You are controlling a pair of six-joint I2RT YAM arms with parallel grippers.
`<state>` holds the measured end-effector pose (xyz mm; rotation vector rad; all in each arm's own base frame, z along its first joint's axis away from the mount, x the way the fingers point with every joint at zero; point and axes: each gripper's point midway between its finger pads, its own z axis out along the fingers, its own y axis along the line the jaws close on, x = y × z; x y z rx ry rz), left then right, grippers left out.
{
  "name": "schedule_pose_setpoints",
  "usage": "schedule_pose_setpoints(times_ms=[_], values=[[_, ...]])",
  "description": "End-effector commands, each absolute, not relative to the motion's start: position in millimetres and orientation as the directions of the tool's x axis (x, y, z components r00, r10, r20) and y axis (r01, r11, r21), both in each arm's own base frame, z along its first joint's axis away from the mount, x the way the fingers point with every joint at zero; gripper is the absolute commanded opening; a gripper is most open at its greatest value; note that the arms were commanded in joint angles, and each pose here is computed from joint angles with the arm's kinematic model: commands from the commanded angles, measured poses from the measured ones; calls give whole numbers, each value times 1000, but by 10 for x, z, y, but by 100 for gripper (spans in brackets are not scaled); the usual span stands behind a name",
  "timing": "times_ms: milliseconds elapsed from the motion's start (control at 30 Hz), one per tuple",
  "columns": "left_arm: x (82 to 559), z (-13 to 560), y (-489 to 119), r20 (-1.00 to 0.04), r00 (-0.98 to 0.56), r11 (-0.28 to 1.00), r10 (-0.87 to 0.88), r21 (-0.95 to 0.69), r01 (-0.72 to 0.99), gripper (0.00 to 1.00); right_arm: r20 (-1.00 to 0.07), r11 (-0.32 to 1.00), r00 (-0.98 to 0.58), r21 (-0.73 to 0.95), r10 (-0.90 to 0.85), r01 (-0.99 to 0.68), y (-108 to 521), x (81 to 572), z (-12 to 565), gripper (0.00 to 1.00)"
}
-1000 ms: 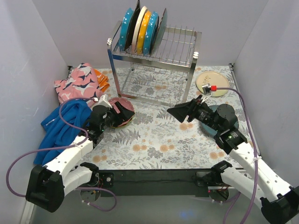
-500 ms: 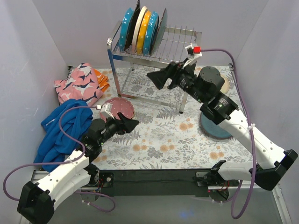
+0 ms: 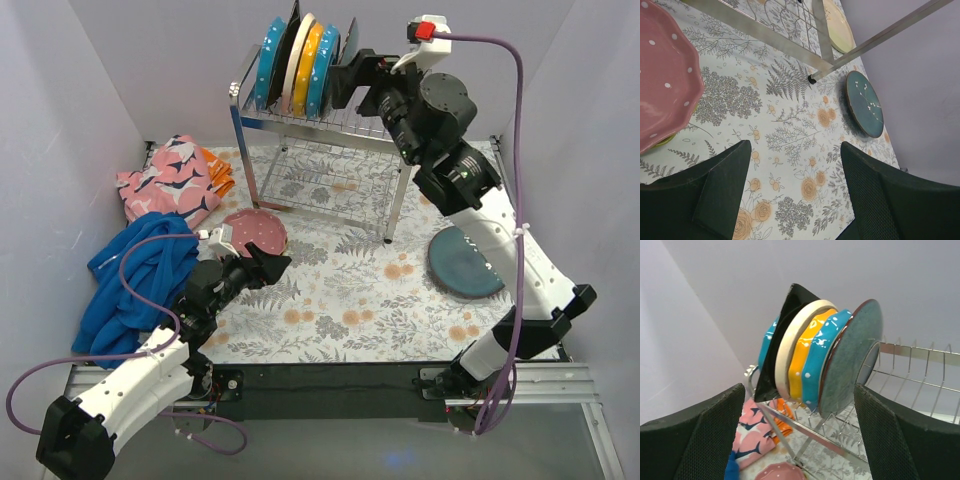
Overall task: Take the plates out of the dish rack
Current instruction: Unload the plate from the dish rack.
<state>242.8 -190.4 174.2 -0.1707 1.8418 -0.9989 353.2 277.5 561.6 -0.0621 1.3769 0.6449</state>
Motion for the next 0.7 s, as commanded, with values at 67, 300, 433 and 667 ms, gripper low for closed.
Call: schedule_pose_setpoints(times_ms=[67,300,433,667], values=[[2451,1719,-1873,-711,-481,669,-513,-682,295,70,-942,896,91,273,322,-349,2699,3854,5559,94],[2472,1694,-1838,-719,-471,685,-512,-672,282,70,-939,911,129,265,318,-316,2733,4050,5640,93],[2470,1684,-1851,-715,-478,682,-510,-674,282,70,-941,923,144,257,307,-286,2708,4105,5586,93],[2435,1707,-1904,-703,-495,659,-510,-689,301,70,-938,929,138,278,317,-244,2780,4278,5423,90]])
